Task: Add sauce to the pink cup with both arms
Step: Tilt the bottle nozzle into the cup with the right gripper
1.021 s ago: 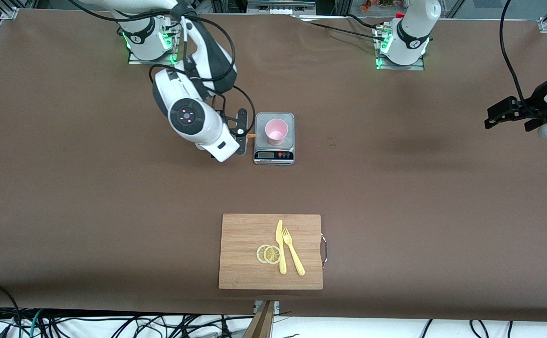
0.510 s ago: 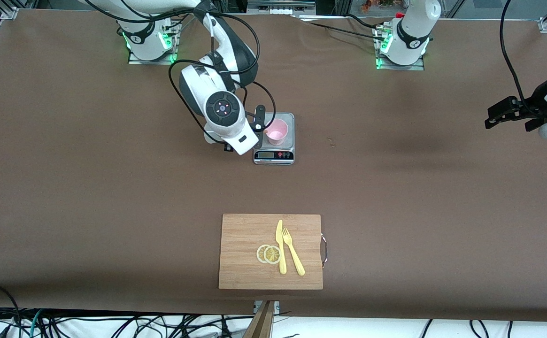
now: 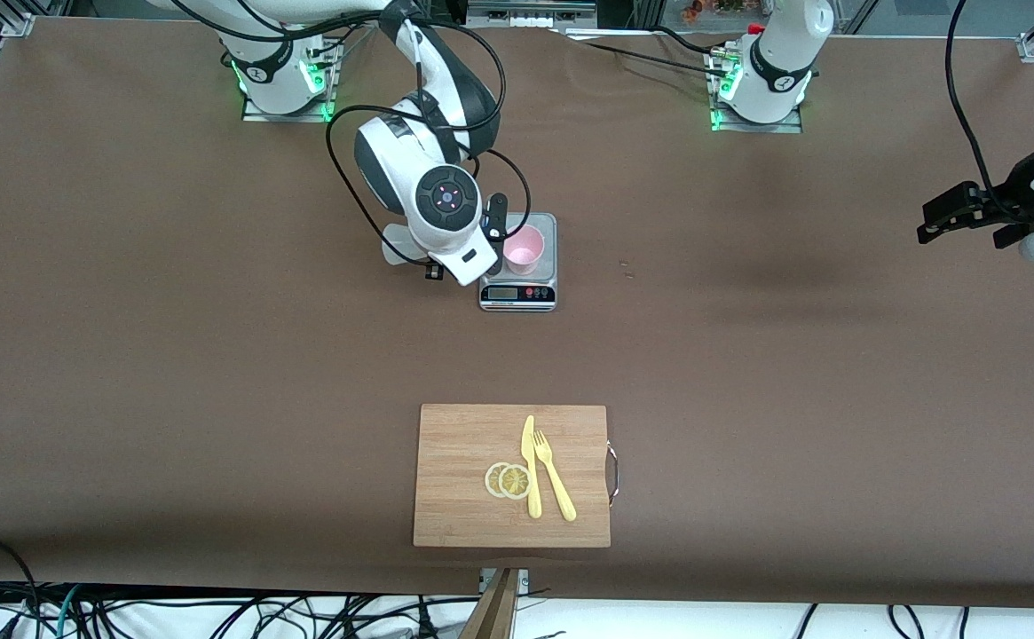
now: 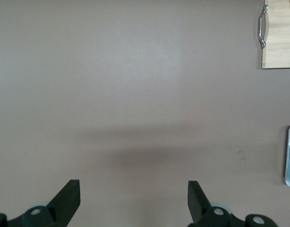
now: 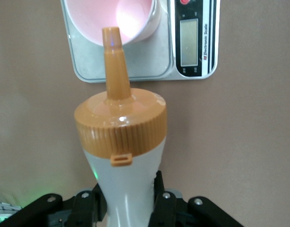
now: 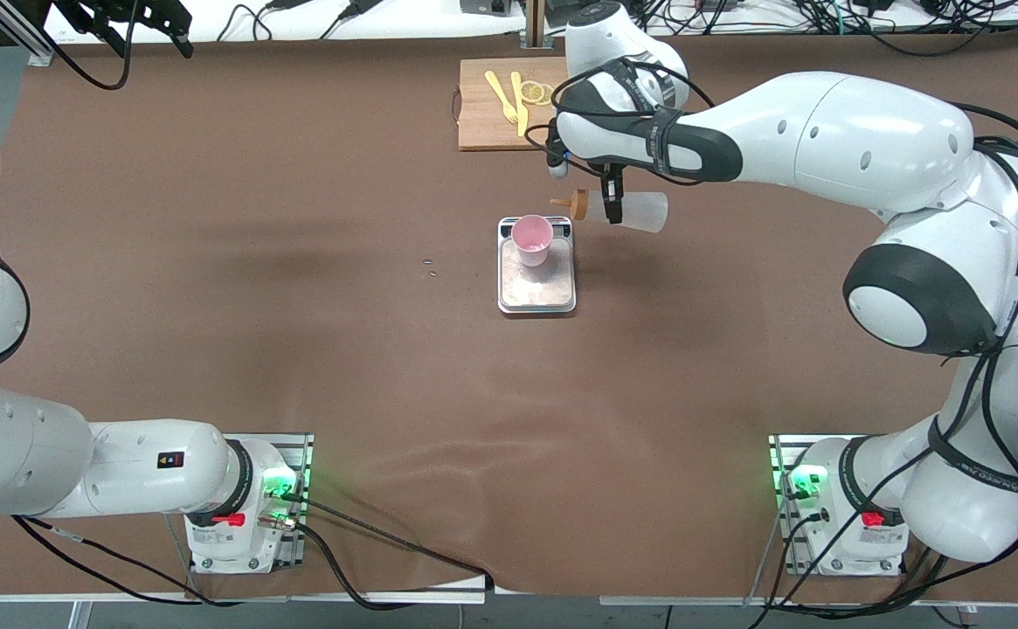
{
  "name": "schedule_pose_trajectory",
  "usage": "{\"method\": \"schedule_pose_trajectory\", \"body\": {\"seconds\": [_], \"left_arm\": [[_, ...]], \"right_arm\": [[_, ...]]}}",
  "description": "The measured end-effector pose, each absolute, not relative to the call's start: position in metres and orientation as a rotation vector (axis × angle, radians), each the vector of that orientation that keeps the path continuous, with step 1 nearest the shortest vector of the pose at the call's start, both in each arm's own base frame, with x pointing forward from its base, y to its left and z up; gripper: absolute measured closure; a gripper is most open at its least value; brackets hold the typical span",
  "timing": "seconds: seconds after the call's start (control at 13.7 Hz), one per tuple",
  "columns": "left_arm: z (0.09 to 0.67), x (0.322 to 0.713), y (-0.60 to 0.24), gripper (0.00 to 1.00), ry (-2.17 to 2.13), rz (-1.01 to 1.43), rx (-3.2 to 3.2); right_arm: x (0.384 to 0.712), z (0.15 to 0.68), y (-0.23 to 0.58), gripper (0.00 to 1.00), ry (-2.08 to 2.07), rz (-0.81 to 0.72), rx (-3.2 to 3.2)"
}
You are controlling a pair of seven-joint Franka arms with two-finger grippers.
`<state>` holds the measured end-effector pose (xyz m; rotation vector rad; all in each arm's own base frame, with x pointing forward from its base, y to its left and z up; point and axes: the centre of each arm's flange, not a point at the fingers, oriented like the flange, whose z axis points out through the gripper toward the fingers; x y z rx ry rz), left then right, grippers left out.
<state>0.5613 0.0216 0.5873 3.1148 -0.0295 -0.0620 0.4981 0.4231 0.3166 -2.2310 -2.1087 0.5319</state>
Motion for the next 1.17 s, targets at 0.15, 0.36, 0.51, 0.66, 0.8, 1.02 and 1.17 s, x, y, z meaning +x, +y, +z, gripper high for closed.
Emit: {"method": "schedule_pose_trajectory", "body": {"seconds": [0.15, 0.36, 0.51, 0.66, 0.8, 1.02, 1.17], "left_arm": [[0.587, 0.561, 0.022, 0.00, -0.029, -0.062, 3.115], [0.587, 0.561, 0.022, 0.00, -0.029, -0.062, 3.115], [0.587, 0.561, 0.022, 0.00, -0.029, -0.062, 3.115], [0.587, 0.561, 0.022, 0.00, -0.030, -0.062, 3.115], [0.586, 0.562, 0.021, 0.00, -0.030, -0.065, 3.115], [0.586, 0.562, 0.021, 0.00, -0.030, -0.066, 3.115], [0.586, 0.562, 0.021, 0.00, -0.030, -0.066, 3.115]], "right_arm": [[0.493, 0.315, 0.428, 0.62, -2.125, 0.563, -2.251], [0.489, 0.310, 0.433, 0.62, -2.123, 0.601, -2.264], [0.488, 0.305, 0.435, 0.62, -2.129, 0.614, -2.274], [0.487, 0.302, 0.436, 0.62, -2.138, 0.624, -2.283], [0.484, 0.302, 0.441, 0.62, -2.133, 0.630, -2.320], [0.483, 0.302, 0.453, 0.62, -2.138, 0.652, -2.329], [0.482, 0.300, 0.458, 0.62, -2.154, 0.658, -2.331]]}}
